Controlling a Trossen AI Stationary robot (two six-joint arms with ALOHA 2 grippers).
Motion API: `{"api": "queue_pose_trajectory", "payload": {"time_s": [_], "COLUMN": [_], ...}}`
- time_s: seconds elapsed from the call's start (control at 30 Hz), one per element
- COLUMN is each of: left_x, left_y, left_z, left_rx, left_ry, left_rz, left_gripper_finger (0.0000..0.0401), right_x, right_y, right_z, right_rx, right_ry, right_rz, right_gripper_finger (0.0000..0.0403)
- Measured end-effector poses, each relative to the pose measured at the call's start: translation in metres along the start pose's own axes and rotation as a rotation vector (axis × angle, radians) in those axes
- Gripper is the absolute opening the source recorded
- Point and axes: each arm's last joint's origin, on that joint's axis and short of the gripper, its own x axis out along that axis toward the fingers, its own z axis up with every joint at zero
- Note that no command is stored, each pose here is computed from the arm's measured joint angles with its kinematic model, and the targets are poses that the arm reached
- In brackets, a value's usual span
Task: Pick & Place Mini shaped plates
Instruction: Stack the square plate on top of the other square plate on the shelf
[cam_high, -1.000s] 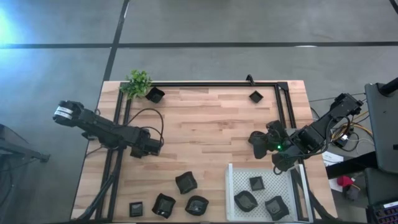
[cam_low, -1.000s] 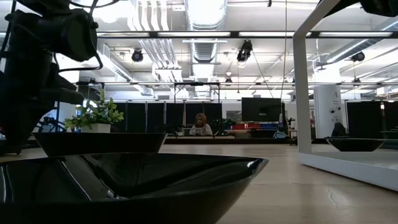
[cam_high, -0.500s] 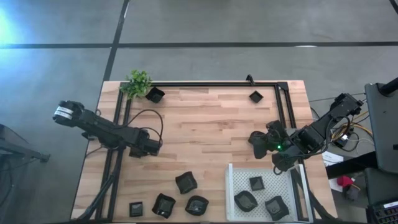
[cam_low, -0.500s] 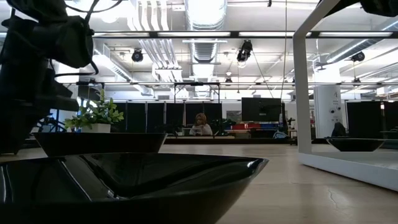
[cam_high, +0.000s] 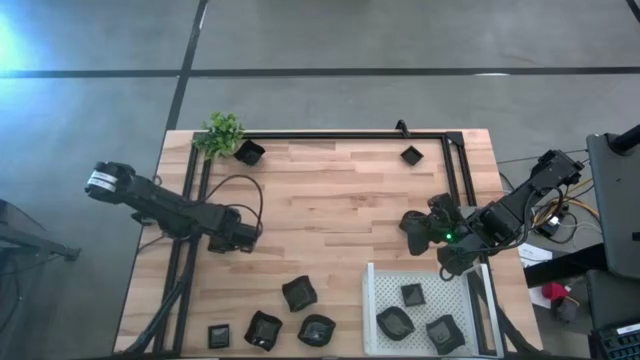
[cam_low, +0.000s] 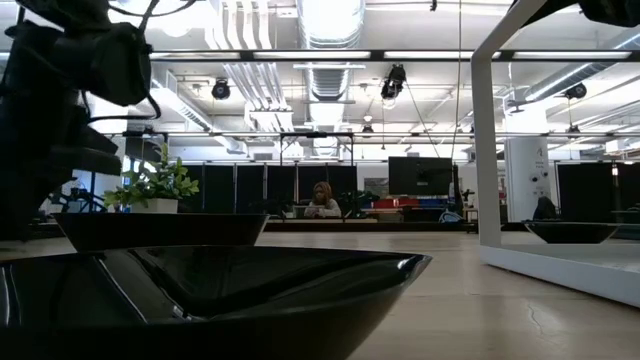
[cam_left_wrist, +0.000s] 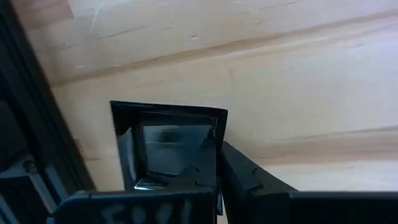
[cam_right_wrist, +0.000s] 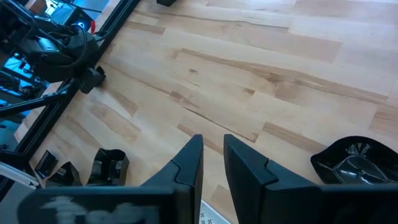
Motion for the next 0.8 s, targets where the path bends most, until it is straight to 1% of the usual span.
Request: {"api": "queue_pose_trajectory", "payload": {"time_s": [0.1, 0.2, 0.4, 0.5, 0.67, 0.8], "left_x": [-0.012, -0.028, -0.067, -0.082, -0.095, -0.100], "left_y": [-0.004, -0.011, -0.030, -0.040, -0.062, -0.088], "left_z": [0.000, 0.001, 0.004, 0.009, 0.022, 0.038], "left_rx": [0.032, 0.071, 0.145, 0.165, 0.263, 0.384], "left_ry": [-0.003, -0.039, -0.175, -0.254, -0.320, -0.352], "left_rz": [-0.007, -0.023, -0.142, -0.181, -0.166, -0.135], "left_gripper_finger": [0.0001, 0.0000, 0.0000, 0.0000, 0.0000, 0.0000], "right_x": [0.000, 0.000, 0.000, 0.000, 0.000, 0.000], "right_y": [0.000, 0.000, 0.000, 0.000, 0.000, 0.000], "right_z": [0.000, 0.000, 0.000, 0.000, 0.000, 0.000], "right_rx": [0.007, 0.007, 0.007, 0.006, 0.006, 0.007], "right_ry": [0.000, 0.000, 0.000, 0.000, 0.000, 0.000], "right_rz": [0.000, 0.000, 0.000, 0.001, 0.001, 0.001], "right_gripper_finger": [0.0061, 0.0061, 0.0061, 0.0061, 0.0061, 0.0061]}}
